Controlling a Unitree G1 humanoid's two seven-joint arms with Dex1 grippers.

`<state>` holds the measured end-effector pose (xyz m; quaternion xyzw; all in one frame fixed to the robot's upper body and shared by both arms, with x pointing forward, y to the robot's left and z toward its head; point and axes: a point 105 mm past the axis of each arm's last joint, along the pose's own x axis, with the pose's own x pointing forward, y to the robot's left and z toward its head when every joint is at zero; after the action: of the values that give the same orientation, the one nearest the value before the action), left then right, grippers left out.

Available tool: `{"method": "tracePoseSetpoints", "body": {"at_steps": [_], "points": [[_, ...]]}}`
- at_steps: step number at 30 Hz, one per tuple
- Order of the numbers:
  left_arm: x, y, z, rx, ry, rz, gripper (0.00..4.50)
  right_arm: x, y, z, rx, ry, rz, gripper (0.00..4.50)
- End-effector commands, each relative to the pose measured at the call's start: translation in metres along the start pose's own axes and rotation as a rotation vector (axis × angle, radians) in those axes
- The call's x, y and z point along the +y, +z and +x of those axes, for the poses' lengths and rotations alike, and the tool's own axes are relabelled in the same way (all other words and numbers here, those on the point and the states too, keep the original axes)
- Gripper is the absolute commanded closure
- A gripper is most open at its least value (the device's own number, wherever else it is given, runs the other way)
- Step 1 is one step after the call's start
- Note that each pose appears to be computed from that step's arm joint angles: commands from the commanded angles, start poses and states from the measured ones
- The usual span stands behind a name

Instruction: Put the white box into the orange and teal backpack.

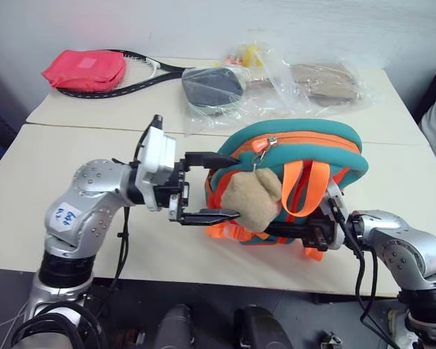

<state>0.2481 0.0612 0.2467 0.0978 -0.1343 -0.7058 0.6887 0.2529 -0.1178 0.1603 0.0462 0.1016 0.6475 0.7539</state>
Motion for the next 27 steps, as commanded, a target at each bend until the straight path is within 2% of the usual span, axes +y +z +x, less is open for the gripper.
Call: {"method": "tracePoseSetpoints", "body": {"at_steps": [1, 6, 8, 18, 25, 27], "points": [[-0.008, 0.01, 0.004, -0.04, -0.03, 0.036, 0.89, 0.003, 0.007, 0.003, -0.017, 0.018, -0.027, 4.38], [-0.007, 0.013, -0.003, -0.039, 0.0, 0.06, 2.39, 0.003, 0.007, 0.004, -0.018, 0.011, -0.027, 4.38], [-0.004, 0.013, -0.009, -0.012, 0.029, 0.077, 2.85, 0.003, 0.007, 0.005, -0.021, 0.009, -0.026, 4.38], [-0.004, 0.023, -0.033, 0.054, 0.042, 0.12, 2.92, 0.003, 0.007, 0.006, -0.028, 0.004, -0.029, 4.38], [-0.004, 0.009, -0.019, 0.046, 0.012, 0.072, 2.92, 0.002, 0.007, 0.007, -0.034, 0.014, -0.025, 4.38], [-0.003, 0.007, -0.017, 0.047, 0.014, 0.074, 3.47, 0.002, 0.007, 0.008, -0.035, 0.016, -0.025, 4.38]]}}
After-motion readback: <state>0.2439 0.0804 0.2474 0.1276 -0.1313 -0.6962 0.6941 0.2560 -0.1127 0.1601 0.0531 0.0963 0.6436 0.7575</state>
